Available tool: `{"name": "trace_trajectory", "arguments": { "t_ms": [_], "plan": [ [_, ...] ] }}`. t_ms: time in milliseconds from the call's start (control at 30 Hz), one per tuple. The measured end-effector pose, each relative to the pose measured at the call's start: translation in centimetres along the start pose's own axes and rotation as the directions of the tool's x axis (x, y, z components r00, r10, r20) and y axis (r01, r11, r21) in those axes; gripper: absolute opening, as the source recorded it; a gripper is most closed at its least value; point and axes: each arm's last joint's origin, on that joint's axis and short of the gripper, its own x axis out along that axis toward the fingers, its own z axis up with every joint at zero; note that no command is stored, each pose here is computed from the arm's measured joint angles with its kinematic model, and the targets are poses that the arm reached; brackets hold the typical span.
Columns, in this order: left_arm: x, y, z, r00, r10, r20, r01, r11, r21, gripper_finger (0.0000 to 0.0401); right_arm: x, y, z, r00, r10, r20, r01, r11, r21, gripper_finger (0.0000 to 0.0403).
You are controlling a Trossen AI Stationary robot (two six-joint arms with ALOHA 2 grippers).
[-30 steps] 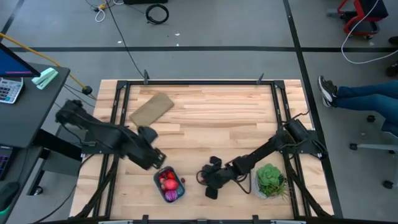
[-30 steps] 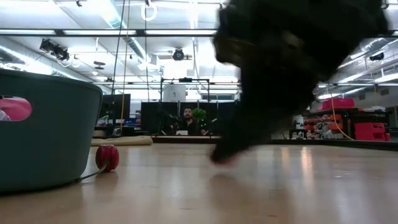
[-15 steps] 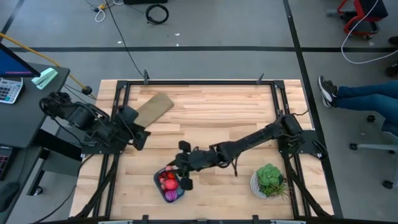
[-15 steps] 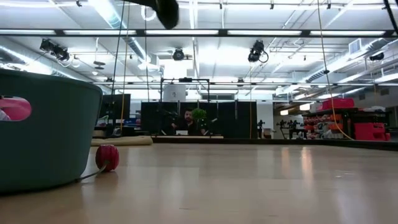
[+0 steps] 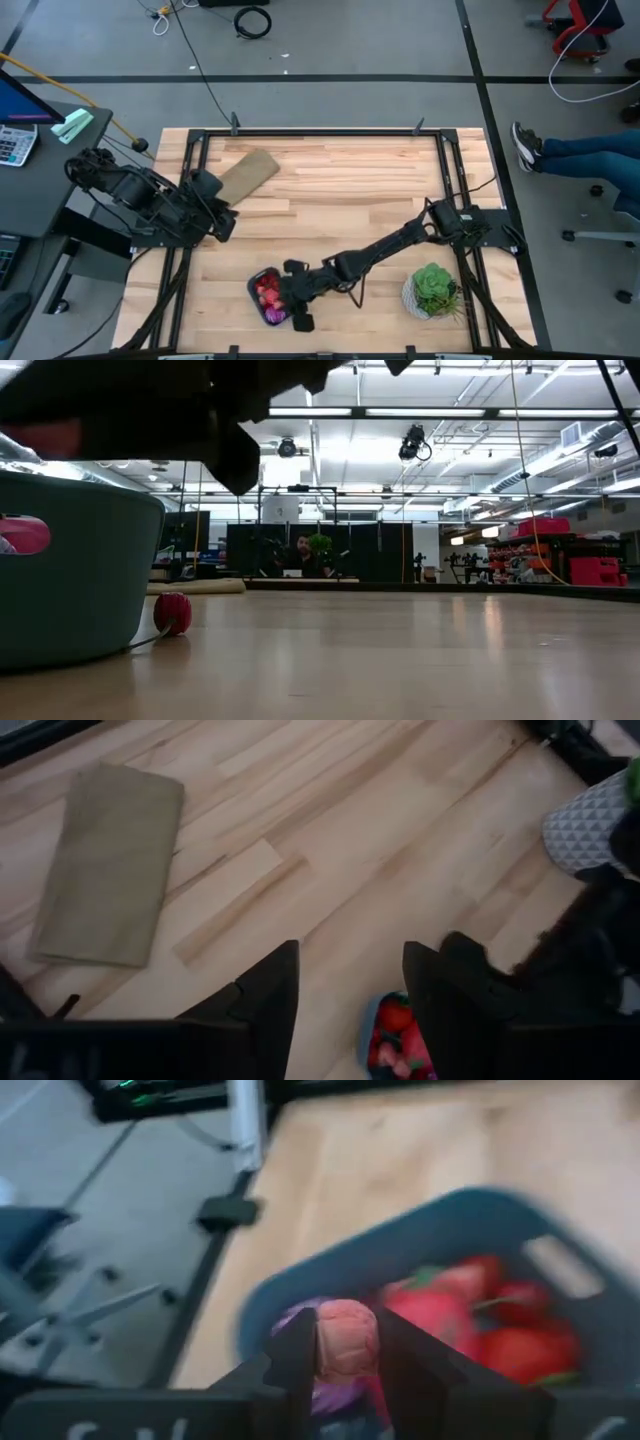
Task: Pick and placing Produce into tupperware
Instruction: Put the pink peach into the blue bin, then put the red cherry into the blue bin
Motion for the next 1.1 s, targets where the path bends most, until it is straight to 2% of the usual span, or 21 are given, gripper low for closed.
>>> {"name": "trace_trajectory", "arguments": {
  "t_ms": [133,300,533,633,767,900,1000,1100],
  "plan": [
    [0.0,0.1,0.0,1.000,0.014,-0.003,-0.014,1.000,0.009,0.0189,0.1,-0.1,-0.6,0.998,0.023,-0.065,-0.021,0.999,0.031,0.0133],
    [0.0,0.2,0.0,1.000,0.017,-0.001,-0.017,1.000,0.010,0.0190,-0.2,-0.7,-0.1,0.999,-0.008,-0.044,0.008,1.000,0.015,0.0178],
    [0.0,0.2,0.0,1.000,0.021,-0.001,-0.021,1.000,0.012,0.0188,-1.2,-3.6,0.9,0.990,-0.127,-0.069,0.130,0.990,0.052,0.0220],
    [0.0,0.2,-0.1,1.000,0.021,-0.001,-0.021,1.000,0.013,0.0185,-2.5,-5.1,1.2,0.974,-0.166,-0.155,0.184,0.977,0.105,0.0224],
    [0.0,0.2,-0.1,1.000,0.021,-0.001,-0.021,1.000,0.010,0.0183,-3.4,-6.2,-0.3,0.921,-0.137,-0.365,0.197,0.972,0.130,0.0223],
    [0.0,0.2,0.0,1.000,0.021,-0.001,-0.021,1.000,0.009,0.0186,-3.7,-5.0,-1.8,0.875,-0.127,-0.468,0.151,0.989,0.013,0.0217],
    [0.0,0.2,-0.1,1.000,0.021,-0.002,-0.021,1.000,0.009,0.0187,-3.5,-3.7,-2.5,0.871,-0.137,-0.471,0.101,0.990,-0.100,0.0214],
    [0.0,0.2,0.0,1.000,0.021,-0.001,-0.021,1.000,0.008,0.0185,-3.2,-2.4,-2.5,0.891,-0.167,-0.422,0.073,0.970,-0.231,0.0213]
  ]
}}
